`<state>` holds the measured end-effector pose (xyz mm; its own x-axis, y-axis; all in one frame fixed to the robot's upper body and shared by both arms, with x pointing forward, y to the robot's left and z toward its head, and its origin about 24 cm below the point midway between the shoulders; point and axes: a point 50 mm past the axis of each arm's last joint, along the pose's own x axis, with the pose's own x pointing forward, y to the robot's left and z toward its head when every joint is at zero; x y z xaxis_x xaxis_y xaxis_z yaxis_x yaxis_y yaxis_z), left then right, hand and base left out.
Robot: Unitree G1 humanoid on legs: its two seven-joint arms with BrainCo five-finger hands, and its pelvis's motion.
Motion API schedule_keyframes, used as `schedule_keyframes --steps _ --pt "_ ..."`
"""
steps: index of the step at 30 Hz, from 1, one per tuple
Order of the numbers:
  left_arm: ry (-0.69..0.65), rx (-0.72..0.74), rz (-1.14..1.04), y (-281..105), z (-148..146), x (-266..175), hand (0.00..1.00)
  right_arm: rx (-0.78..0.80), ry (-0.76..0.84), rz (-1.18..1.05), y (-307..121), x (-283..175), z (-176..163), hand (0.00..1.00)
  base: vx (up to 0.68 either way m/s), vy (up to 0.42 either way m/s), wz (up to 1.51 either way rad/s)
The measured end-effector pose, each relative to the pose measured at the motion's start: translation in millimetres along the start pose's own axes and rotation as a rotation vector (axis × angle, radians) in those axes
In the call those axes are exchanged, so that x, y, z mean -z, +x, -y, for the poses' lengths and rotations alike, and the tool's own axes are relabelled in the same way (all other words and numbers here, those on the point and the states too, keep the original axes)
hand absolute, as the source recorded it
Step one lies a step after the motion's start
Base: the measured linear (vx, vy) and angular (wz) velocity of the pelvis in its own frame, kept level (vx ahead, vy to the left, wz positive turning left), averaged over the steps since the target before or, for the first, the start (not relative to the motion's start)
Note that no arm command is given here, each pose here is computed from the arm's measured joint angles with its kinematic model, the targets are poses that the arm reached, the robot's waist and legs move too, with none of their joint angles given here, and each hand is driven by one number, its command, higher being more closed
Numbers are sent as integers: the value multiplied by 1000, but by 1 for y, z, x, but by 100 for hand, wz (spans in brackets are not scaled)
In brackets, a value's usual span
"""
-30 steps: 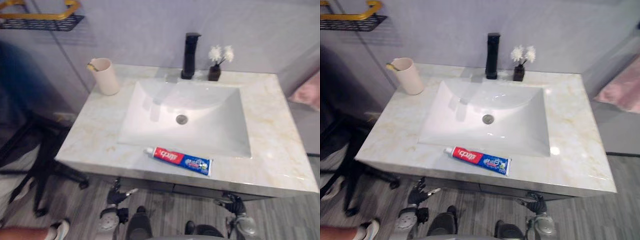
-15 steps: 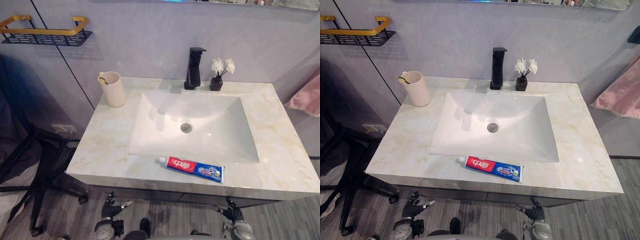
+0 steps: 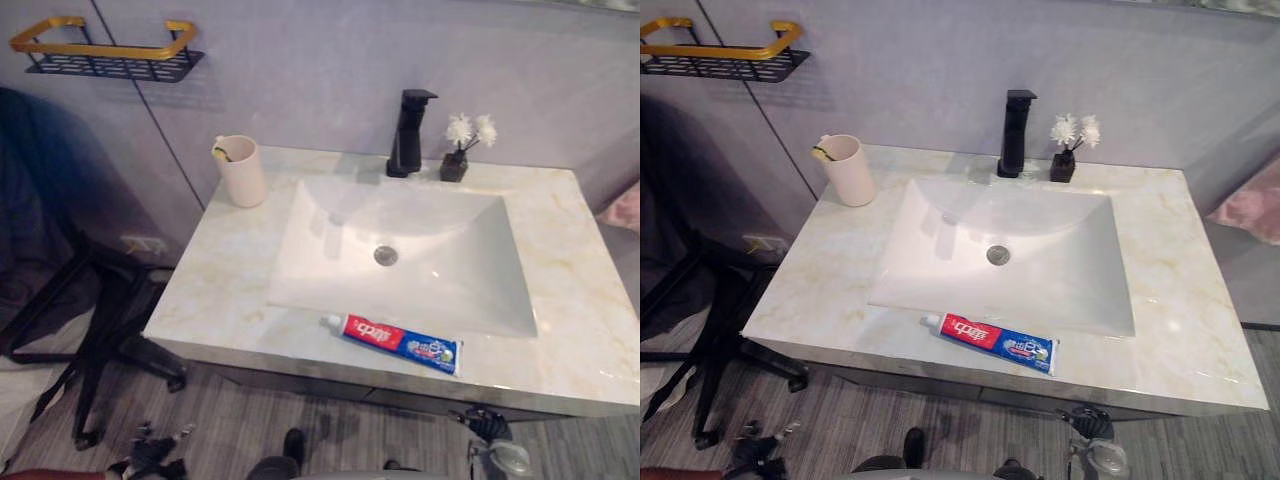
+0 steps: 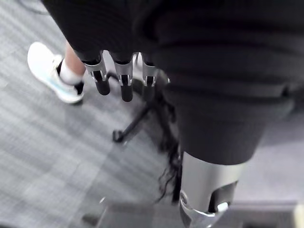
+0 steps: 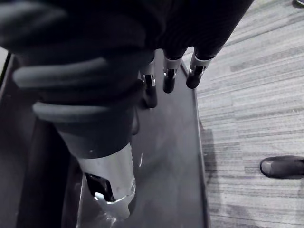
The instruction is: Organize washtable
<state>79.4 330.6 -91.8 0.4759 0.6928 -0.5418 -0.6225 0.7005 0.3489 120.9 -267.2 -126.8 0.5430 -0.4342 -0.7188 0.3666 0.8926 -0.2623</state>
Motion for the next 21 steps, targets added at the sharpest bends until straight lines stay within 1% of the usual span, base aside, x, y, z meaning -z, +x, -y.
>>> schedule_keyframes --steps 2,3,5,6,7,9,10,11,12,13,15,16,18,19,20,21 --pt "-37 -94 202 0 -23 -46 0 13 -8 16 -3 1 8 0 -53 15 6" --pt "-42 -115 249 -3 -28 -56 0 10 -8 20 -3 1 9 0 -42 -1 12" --pt "-41 -183 458 -16 -43 -101 0 12 7 29 -6 2 13 0 -39 -14 8" --pt "-41 -205 609 -30 -47 -133 0 13 6 29 -7 4 14 0 -35 -18 6" --pt "-39 -212 664 -36 -47 -145 0 14 6 27 -8 4 14 0 -28 -23 9" --pt "-25 -233 955 -77 -45 -195 0 8 5 29 -10 7 16 0 -15 -28 8" --pt "-17 -238 1012 -86 -43 -204 0 5 5 29 -10 7 16 0 0 0 0" --pt "-6 -214 1147 -109 -35 -221 0 5 6 28 -11 7 16 0 0 0 0" --pt "24 -155 1286 -133 -21 -235 0 8 8 30 -11 8 18 0 8 -24 4" --pt "37 -121 1344 -142 -13 -241 0 9 8 32 -12 8 18 0 0 0 0" --pt "87 61 1540 -175 21 -253 0 3 8 36 -12 7 18 0 0 0 0" --pt "90 106 1572 -181 29 -254 0 0 7 39 -11 6 17 0 -25 -12 5" --pt "156 334 1661 -198 67 -254 0 -34 -3 48 -11 5 12 0 -45 -4 1" --pt "175 394 1674 -201 77 -253 0 -39 -6 49 -11 4 11 0 -57 -1 -4" --pt "234 519 1690 -205 97 -248 0 -53 -17 53 -11 3 8 0 -49 -1 -3" --pt "250 562 1685 -205 104 -246 0 -58 -20 55 -10 2 7 0 -60 -2 -2"
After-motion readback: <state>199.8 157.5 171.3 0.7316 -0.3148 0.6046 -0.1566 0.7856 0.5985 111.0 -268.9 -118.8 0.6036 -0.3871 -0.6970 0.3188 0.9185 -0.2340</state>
